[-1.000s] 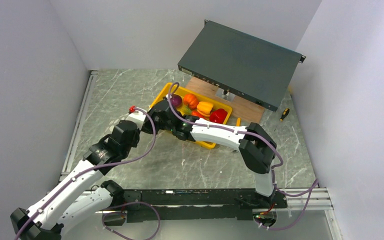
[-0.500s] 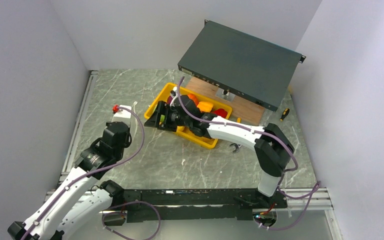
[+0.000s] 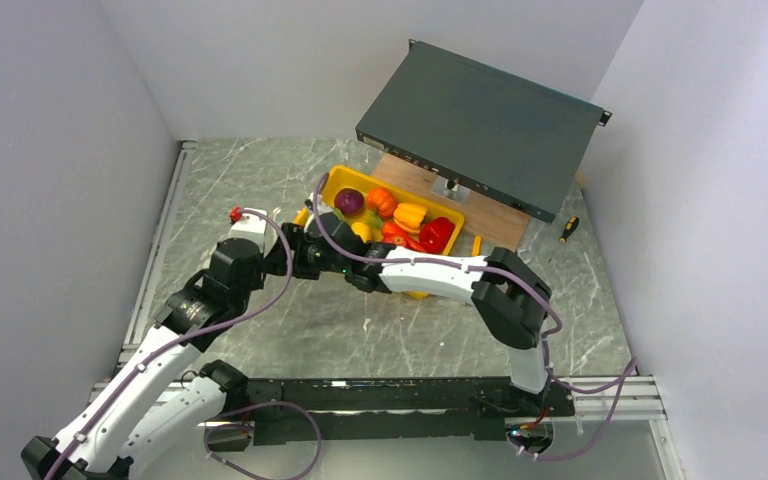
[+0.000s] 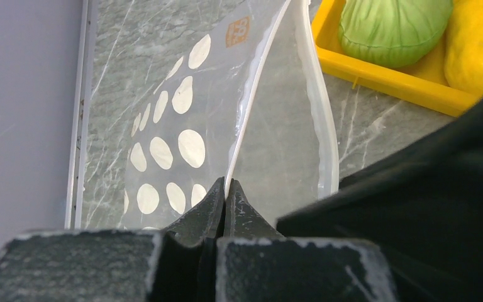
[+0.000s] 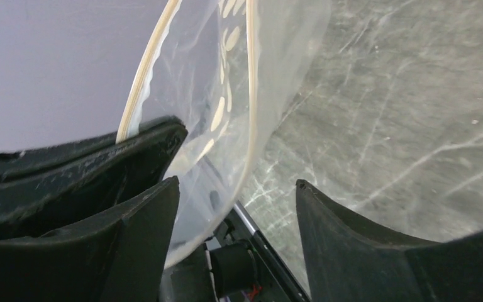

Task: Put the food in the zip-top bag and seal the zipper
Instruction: Open the zipper of the food storage bag at the center of the board, then pick up the fake fruit from the bin.

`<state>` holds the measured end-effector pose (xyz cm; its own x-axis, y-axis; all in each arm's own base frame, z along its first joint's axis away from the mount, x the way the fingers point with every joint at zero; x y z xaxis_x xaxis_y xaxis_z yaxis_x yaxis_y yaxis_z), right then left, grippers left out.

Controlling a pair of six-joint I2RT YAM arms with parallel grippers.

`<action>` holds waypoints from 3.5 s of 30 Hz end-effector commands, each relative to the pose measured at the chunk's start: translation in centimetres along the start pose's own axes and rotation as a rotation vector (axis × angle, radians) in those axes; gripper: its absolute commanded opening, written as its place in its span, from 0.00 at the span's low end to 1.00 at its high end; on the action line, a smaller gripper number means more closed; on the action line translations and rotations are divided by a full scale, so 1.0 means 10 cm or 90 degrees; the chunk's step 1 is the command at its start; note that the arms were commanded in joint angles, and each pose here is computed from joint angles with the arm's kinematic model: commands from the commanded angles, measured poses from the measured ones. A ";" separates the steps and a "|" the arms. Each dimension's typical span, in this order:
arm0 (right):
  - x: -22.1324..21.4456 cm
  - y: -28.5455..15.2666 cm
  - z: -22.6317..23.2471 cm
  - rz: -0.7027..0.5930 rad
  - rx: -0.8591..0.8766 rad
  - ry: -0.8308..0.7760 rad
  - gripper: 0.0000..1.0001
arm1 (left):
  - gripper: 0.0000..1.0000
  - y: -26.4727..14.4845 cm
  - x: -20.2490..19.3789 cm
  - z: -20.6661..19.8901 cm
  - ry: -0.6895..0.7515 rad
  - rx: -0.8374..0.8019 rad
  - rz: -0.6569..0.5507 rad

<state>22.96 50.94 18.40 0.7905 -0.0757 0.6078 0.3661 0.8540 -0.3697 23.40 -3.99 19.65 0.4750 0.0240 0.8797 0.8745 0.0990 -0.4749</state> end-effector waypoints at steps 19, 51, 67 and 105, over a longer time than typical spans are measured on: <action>-0.10 0.24 0.39 0.057 0.096 -0.057 0.00 | 0.57 -0.06 0.20 0.25 -0.013 0.078 -0.035; -0.13 0.35 0.31 0.065 0.103 -0.127 0.00 | 0.00 0.20 0.11 0.82 -0.071 0.239 0.096; 0.14 0.14 -0.11 0.089 -0.029 -0.290 0.85 | 0.00 0.16 0.15 0.70 -0.147 0.131 0.010; 0.76 -0.41 -2.31 0.048 -0.614 -0.264 0.73 | 0.00 0.26 0.07 0.62 -0.139 0.116 0.062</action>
<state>38.67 34.36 8.45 0.6410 0.3583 0.6788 0.6838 0.1352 -0.7171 24.69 2.67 17.58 0.5583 0.2444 0.7928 0.7444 0.2742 -0.6088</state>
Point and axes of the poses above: each gripper's point midway between its finger pads, its own y axis out along the fingers, its own z axis along the line the jaws close on, x = y × z, the point moved 1 cm from there along -y, back along the fingers, and after that the axes turned 12 degrees about -y, right-handed, at the moved point
